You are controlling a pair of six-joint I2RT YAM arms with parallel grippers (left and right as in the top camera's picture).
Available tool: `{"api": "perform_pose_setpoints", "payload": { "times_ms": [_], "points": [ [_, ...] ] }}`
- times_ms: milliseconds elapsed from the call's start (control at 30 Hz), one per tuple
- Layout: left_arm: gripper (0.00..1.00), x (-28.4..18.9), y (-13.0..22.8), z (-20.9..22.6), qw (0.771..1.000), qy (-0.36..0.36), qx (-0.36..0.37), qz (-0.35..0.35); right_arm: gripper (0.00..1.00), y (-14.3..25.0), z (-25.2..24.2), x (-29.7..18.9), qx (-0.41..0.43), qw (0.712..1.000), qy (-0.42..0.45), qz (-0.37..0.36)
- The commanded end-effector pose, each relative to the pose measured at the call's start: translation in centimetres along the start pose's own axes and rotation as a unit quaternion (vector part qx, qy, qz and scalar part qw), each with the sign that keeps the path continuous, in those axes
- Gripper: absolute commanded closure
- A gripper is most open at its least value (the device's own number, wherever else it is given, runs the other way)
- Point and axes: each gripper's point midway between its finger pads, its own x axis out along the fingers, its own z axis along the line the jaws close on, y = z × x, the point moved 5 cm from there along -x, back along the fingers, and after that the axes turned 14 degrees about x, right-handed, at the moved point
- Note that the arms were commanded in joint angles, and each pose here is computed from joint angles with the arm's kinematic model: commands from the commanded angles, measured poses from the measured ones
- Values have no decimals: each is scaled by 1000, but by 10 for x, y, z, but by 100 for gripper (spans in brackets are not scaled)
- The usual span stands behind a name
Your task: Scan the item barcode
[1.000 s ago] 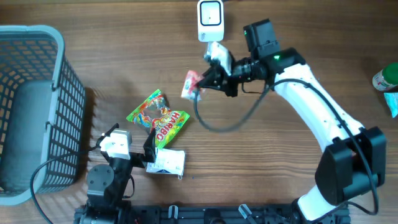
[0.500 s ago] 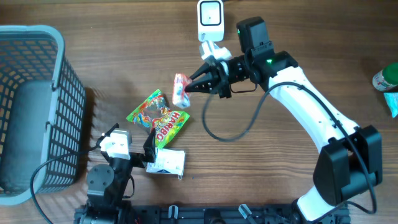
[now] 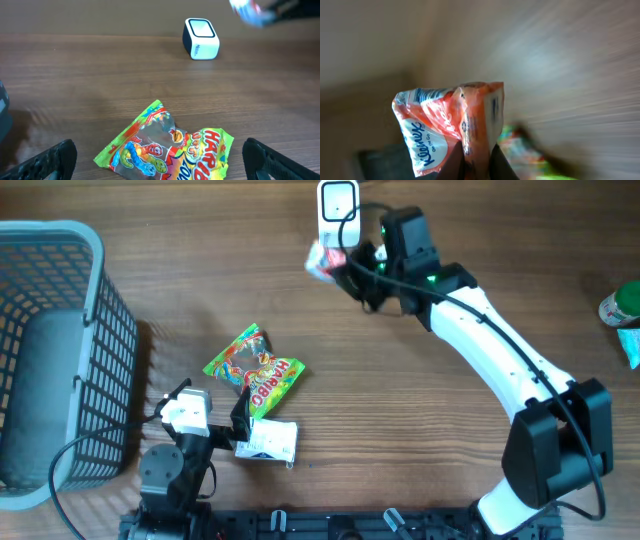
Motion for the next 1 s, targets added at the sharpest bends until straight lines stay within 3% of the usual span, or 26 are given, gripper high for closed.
{"api": "perform_pose_setpoints", "payload": {
  "times_ms": [0, 100, 200, 367, 433, 600, 800, 900, 967],
  "points": [
    [0, 0, 1, -2, 1000, 6, -4, -3, 95, 5, 21, 33, 178, 977, -63, 101],
    [0, 0, 1, -2, 1000, 6, -4, -3, 95, -21, 31, 68, 300, 933, -123, 160],
    [0, 0, 1, -2, 1000, 6, -4, -3, 95, -54, 51, 84, 275, 929, -193, 154],
    [0, 0, 1, -2, 1000, 6, -5, -3, 95, -104, 81, 99, 294, 926, -208, 116],
    [0, 0, 1, -2, 1000, 6, -4, -3, 95, -119, 72, 108, 310, 925, -194, 105],
    [0, 0, 1, -2, 1000, 6, -5, -3, 95, -128, 47, 132, 323, 925, -171, 107],
    [0, 0, 1, -2, 1000, 6, -4, -3, 95, -135, 44, 125, 312, 928, -166, 118],
    [0, 0, 1, -2, 1000, 6, -4, -3, 95, -130, 63, 102, 241, 946, -184, 114],
    [0, 0, 1, -2, 1000, 6, -5, -3, 95, -127, 78, 65, 210, 961, -167, 66]
  ]
}}
